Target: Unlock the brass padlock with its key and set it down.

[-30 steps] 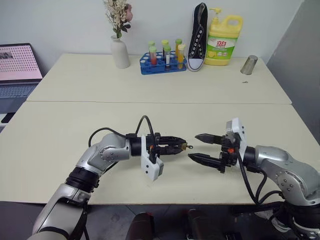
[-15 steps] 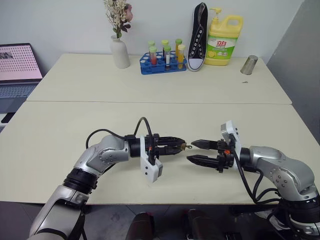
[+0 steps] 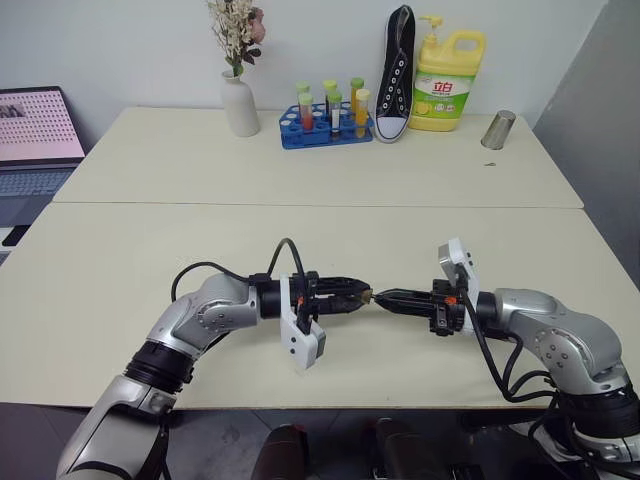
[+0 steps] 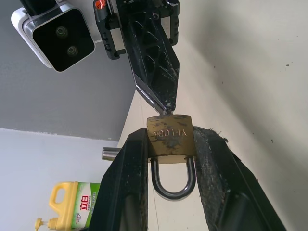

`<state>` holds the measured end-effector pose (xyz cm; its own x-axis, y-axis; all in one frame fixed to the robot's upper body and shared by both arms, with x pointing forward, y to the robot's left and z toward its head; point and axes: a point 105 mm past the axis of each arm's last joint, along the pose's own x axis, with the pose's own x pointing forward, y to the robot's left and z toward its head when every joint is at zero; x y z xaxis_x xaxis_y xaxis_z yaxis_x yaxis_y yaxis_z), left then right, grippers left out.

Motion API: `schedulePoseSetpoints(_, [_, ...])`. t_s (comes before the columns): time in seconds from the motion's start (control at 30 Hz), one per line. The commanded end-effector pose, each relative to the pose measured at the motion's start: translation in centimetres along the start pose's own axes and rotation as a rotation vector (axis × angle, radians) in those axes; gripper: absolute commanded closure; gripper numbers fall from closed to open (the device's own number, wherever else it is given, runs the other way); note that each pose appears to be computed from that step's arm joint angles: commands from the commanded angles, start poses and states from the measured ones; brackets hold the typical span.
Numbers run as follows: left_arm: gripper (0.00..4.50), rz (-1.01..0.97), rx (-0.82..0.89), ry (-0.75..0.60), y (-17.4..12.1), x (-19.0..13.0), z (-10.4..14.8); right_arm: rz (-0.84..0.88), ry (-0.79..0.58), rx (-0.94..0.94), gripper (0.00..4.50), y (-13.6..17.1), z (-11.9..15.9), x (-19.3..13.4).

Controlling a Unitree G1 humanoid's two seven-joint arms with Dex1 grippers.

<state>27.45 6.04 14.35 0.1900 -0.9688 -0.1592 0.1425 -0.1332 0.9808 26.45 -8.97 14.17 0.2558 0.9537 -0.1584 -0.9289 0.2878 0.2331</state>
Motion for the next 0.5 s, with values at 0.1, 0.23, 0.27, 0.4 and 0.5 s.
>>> schedulePoseSetpoints(0.1, [3.54,0.024,0.036,-0.015,0.6,-0.1,0.6,0.054,-0.032,-0.005,4.5,0.3,1.6,0.1])
schedulePoseSetpoints(0.23, [3.54,0.016,0.044,-0.016,0.4,-0.1,0.6,0.086,-0.004,0.054,4.5,0.0,2.1,-0.3])
schedulePoseSetpoints(0.27, [3.54,0.016,0.045,-0.017,0.4,0.0,0.7,0.091,0.008,0.072,4.5,-0.1,2.1,-0.3])
schedulePoseSetpoints(0.4, [3.54,0.016,0.061,-0.02,0.4,0.1,0.8,0.117,0.052,0.133,4.5,-0.3,2.1,-0.4])
schedulePoseSetpoints(0.5, [3.54,0.012,0.071,-0.018,0.3,0.1,0.8,0.114,0.082,0.199,4.5,-0.7,2.2,-0.3])
